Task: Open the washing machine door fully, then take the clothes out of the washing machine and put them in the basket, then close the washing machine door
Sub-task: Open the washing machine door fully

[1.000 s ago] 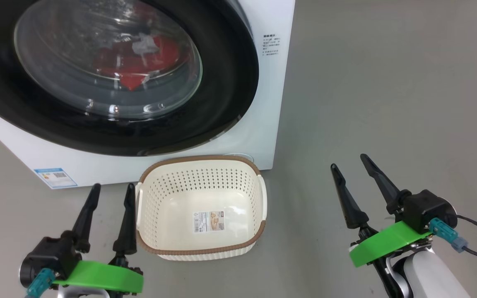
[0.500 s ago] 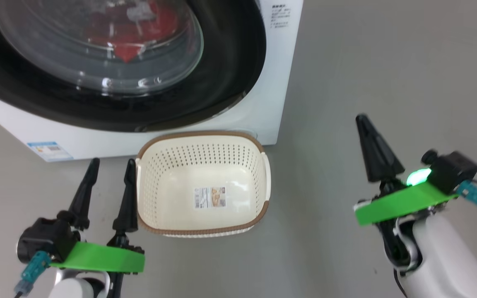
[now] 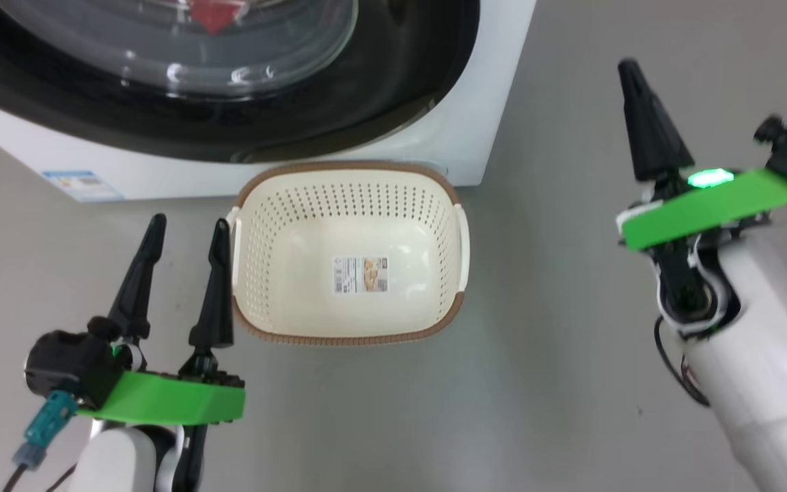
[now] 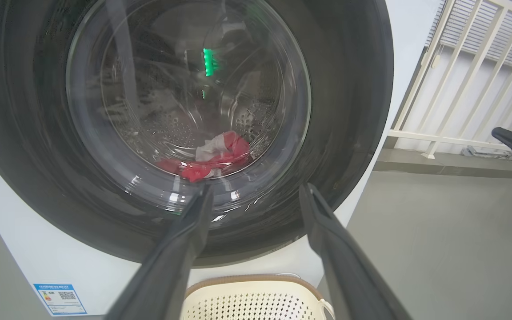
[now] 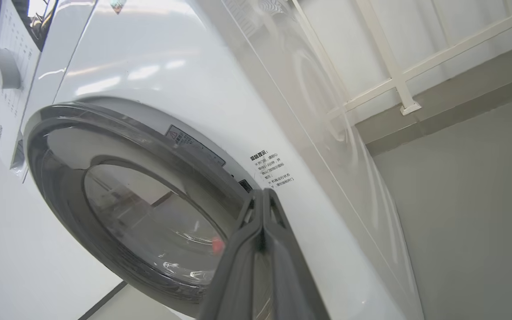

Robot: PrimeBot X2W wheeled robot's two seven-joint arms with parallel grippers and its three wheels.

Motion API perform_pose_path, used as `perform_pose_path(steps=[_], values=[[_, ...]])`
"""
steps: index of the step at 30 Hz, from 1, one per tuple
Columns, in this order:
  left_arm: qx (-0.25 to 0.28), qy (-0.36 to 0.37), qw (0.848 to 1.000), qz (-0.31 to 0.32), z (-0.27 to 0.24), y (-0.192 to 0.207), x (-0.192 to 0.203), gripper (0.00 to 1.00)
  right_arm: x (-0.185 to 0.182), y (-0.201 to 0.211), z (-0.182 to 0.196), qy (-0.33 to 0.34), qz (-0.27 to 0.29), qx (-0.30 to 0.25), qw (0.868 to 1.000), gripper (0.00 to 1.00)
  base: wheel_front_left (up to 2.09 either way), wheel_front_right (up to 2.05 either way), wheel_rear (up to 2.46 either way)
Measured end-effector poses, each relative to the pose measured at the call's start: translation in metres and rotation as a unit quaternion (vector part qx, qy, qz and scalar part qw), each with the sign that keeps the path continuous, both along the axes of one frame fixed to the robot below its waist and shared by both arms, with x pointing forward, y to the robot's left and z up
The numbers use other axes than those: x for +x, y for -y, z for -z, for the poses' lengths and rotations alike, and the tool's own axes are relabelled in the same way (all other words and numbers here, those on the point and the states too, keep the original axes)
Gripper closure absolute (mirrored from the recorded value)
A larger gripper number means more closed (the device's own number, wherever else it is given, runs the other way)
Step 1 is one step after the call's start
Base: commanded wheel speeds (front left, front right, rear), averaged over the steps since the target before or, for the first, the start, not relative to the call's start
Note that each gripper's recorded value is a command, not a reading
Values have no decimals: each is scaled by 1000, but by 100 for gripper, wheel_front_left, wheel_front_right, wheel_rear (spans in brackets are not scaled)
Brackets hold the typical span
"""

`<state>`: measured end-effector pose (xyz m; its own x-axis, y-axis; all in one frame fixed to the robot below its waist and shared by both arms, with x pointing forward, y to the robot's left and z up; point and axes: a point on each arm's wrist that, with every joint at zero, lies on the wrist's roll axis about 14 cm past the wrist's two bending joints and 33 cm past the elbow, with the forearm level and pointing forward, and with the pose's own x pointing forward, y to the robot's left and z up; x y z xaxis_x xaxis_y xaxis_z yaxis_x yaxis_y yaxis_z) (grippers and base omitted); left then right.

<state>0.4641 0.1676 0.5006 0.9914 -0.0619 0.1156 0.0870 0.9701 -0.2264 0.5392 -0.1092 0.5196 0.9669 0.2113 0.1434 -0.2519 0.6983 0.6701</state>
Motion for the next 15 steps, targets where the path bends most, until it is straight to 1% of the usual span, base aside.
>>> perform_pose_path(steps=[3,8,12,15], values=[[2,-3,1000,-3,4,-2,5,0,16,-8,-2,-7,-17,33,999,100,0,0,0],[5,-9,1000,-8,12,-7,11,0,42,-16,-1,-25,-42,61,997,100,0,0,0],[6,-15,1000,-11,19,-10,14,0,59,-30,1,-51,-74,94,992,100,0,0,0],[6,-10,1000,-12,18,-11,20,0,70,-42,-2,-69,-104,126,984,100,0,0,0]])
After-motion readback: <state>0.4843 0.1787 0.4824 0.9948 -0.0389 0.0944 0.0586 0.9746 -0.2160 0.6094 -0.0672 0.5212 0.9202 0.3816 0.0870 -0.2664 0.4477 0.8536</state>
